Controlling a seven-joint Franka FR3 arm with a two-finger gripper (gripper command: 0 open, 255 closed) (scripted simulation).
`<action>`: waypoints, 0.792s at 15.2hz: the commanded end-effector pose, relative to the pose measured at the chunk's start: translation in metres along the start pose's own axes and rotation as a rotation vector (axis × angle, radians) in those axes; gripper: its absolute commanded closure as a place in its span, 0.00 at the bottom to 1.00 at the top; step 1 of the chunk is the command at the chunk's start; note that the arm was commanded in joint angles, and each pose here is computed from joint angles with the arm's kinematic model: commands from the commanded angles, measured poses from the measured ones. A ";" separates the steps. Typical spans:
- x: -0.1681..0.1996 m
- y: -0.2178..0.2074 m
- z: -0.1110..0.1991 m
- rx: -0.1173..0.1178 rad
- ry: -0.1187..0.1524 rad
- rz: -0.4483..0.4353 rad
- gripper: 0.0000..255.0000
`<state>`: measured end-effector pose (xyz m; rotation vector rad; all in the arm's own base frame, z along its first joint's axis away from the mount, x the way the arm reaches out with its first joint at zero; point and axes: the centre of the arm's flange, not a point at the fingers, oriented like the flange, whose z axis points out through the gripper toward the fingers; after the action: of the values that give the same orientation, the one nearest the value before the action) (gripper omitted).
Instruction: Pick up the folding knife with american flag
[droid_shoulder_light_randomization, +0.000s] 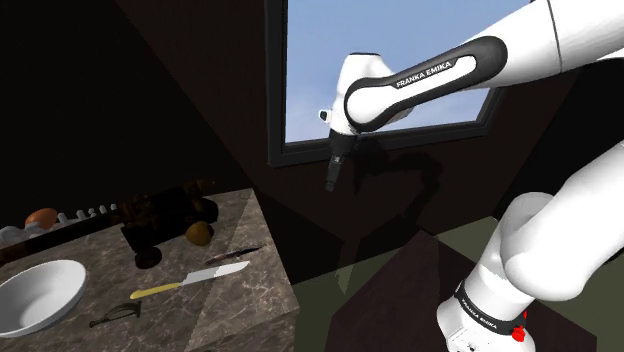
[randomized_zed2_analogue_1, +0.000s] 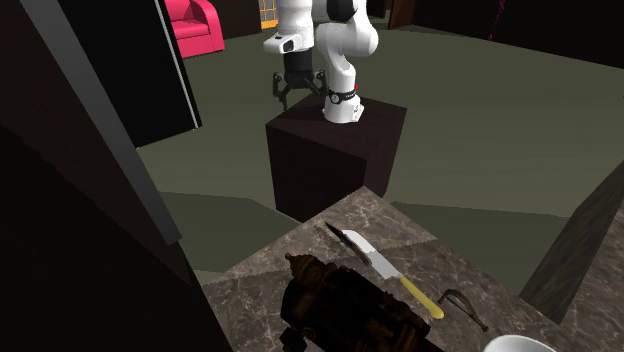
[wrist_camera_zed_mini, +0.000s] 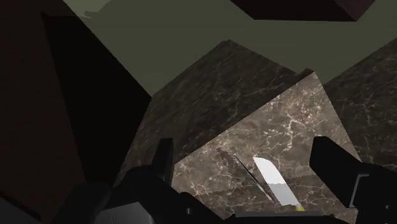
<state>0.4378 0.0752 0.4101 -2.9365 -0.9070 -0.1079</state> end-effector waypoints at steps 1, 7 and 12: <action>0.018 -0.005 0.020 -0.004 0.013 -0.050 0.00; 0.069 -0.018 0.076 -0.014 0.043 -0.195 0.00; 0.110 -0.034 0.121 -0.022 0.069 -0.316 0.00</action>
<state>0.5067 0.1652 0.3111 -2.7810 -1.3223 -0.2226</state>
